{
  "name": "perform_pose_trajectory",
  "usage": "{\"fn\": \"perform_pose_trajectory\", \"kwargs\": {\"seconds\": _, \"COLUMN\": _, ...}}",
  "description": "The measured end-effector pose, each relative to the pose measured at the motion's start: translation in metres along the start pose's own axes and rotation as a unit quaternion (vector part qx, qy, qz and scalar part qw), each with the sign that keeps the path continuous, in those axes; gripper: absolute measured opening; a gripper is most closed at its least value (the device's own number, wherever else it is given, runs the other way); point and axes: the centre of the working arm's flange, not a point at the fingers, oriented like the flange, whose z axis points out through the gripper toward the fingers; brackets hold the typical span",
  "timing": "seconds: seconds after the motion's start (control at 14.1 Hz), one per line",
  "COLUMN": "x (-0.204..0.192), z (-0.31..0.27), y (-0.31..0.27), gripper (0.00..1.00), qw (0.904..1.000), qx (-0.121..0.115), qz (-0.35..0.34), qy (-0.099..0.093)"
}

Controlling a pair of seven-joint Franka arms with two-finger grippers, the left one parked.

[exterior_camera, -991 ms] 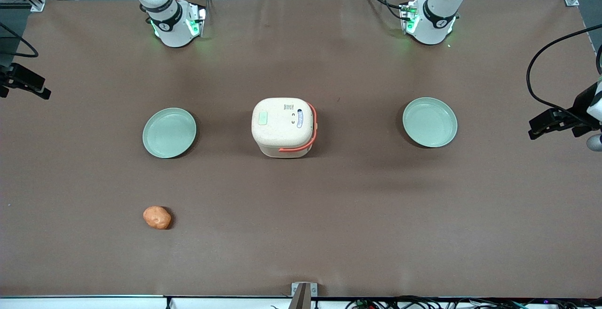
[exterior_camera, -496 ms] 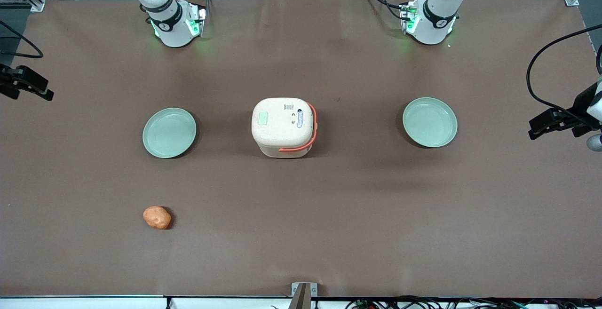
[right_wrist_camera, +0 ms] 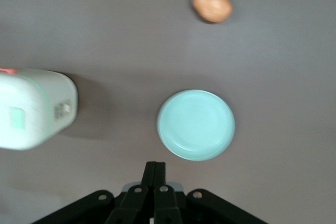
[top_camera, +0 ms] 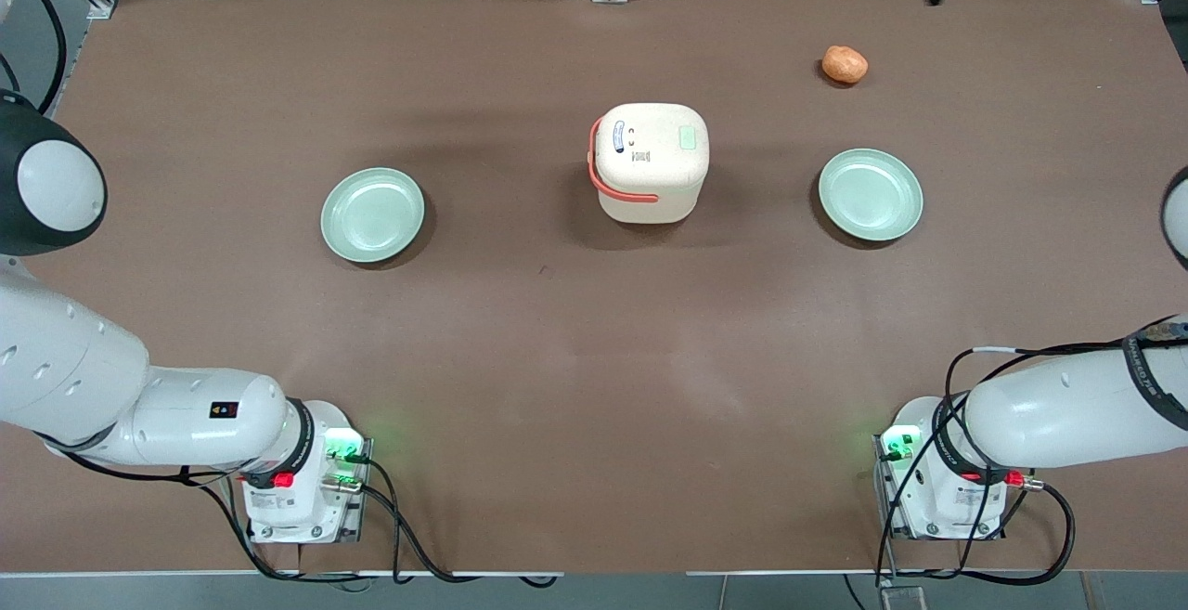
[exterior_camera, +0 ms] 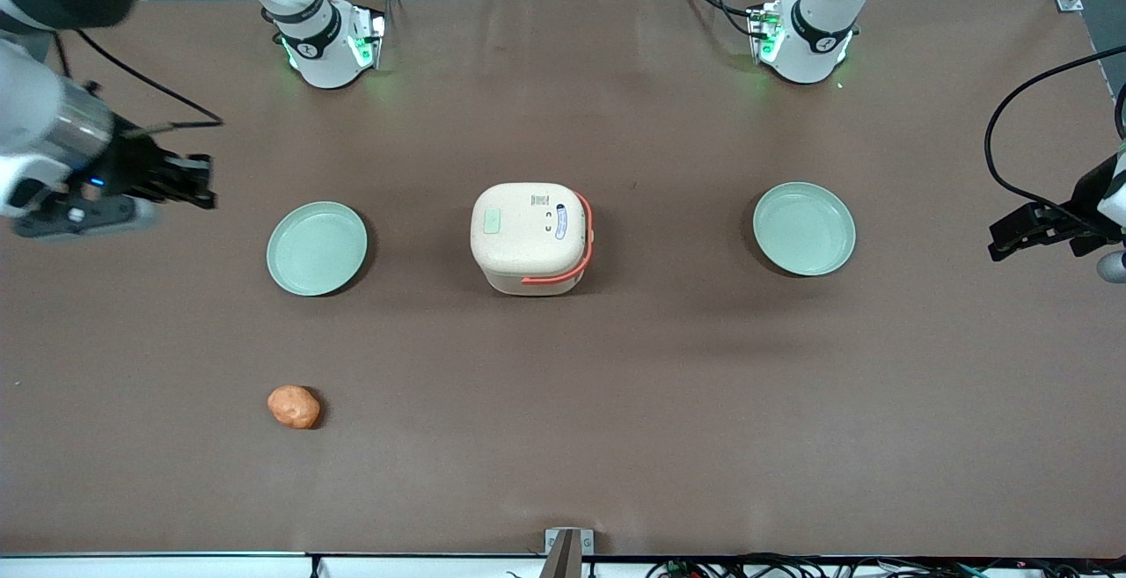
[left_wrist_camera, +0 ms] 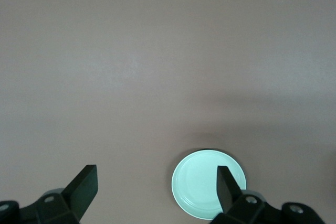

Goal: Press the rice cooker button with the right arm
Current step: 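Move the right gripper over the white rice cooker's lid button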

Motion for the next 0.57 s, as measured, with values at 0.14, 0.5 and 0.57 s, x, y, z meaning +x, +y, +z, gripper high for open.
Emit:
{"fn": "perform_pose_trajectory", "kwargs": {"seconds": 0.14, "x": 0.008, "z": 0.031, "y": -0.069, "gripper": 0.01, "qw": 1.0000, "qx": -0.002, "qz": 0.003, "qy": 0.008}}
{"fn": "perform_pose_trajectory", "kwargs": {"seconds": 0.5, "x": -0.003, "z": 0.102, "y": -0.179, "gripper": 0.01, "qw": 0.9995, "qx": -0.015, "qz": -0.025, "qy": -0.014}}
{"fn": "perform_pose_trajectory", "kwargs": {"seconds": 0.57, "x": -0.002, "z": 0.114, "y": -0.189, "gripper": 0.01, "qw": 0.9994, "qx": -0.017, "qz": -0.025, "qy": -0.017}}
